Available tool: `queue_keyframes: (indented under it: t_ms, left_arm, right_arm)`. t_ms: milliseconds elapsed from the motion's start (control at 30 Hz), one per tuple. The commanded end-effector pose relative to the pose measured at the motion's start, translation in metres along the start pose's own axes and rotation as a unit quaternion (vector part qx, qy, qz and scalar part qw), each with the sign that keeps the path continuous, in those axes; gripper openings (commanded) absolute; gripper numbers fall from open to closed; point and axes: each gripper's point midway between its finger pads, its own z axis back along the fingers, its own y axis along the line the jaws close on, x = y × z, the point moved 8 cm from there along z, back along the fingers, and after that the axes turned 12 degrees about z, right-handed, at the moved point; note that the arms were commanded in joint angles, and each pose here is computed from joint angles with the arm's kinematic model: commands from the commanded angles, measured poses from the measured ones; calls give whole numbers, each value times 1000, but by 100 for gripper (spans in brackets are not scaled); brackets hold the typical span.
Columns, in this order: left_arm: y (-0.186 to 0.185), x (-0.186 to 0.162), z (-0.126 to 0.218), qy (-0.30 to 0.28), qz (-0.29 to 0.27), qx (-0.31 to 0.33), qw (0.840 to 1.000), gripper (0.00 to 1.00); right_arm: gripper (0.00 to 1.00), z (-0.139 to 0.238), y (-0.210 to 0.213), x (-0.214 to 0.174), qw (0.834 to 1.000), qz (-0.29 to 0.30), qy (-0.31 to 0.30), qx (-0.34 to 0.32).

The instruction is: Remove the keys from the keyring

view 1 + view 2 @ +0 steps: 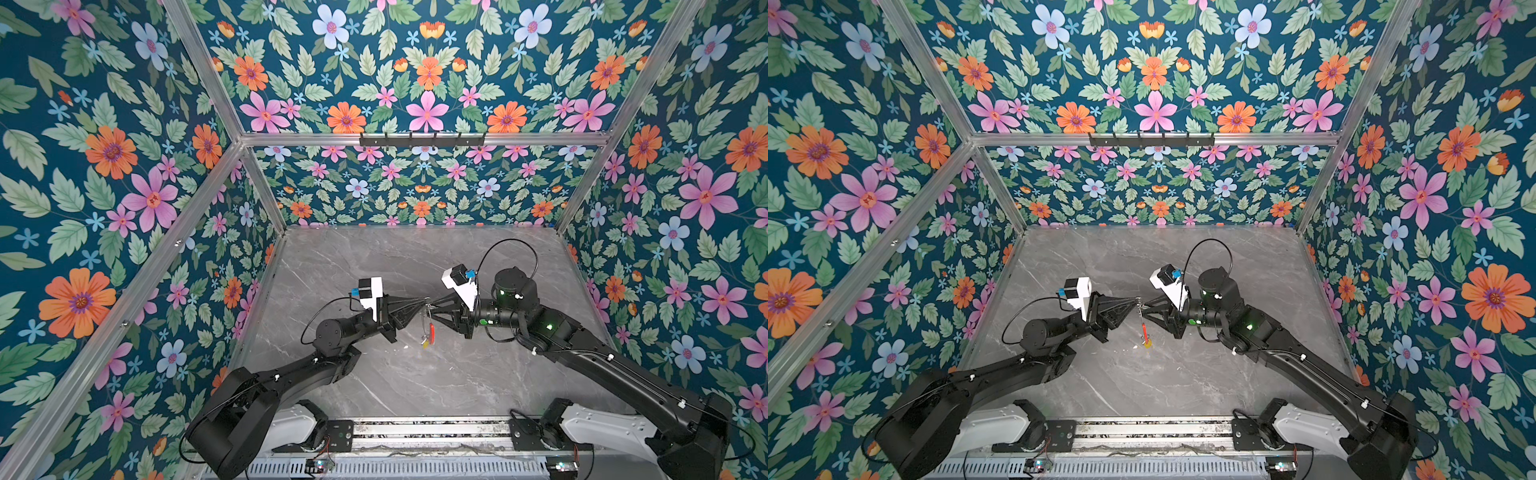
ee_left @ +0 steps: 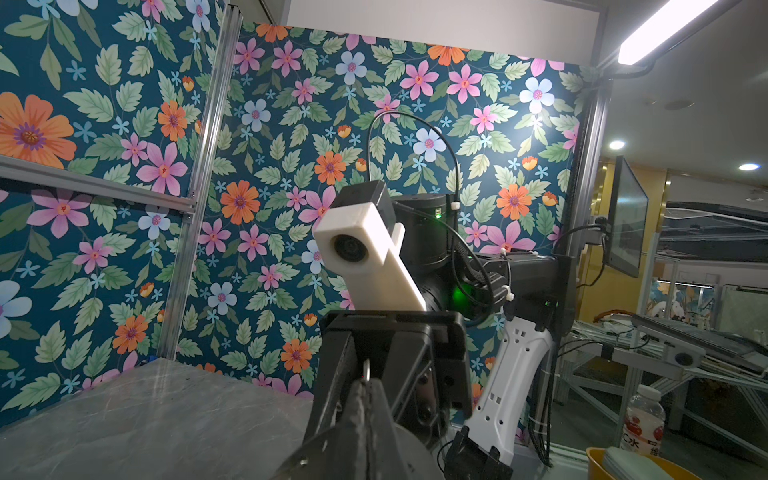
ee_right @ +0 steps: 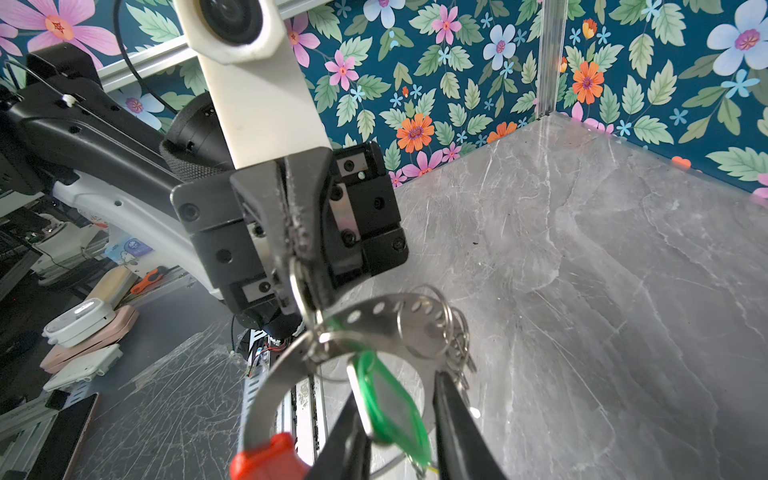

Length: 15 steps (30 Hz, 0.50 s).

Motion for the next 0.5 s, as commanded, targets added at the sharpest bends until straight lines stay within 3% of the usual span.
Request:
queue_keyframes:
  t_ms: [0, 333, 467]
  left_arm:
    - [-7, 5, 0, -12, -12, -21, 1000, 0]
    - [-9, 7, 0, -9, -15, -23, 1000, 0]
    - [-10, 7, 0, -3, -20, -22, 1000, 0]
  right_arm:
    - [25, 0, 0, 9, 1000, 15, -18, 0]
    - [2, 5, 3, 5, 1000, 15, -8, -1]
    - [0, 8, 6, 3, 1000, 17, 0, 7]
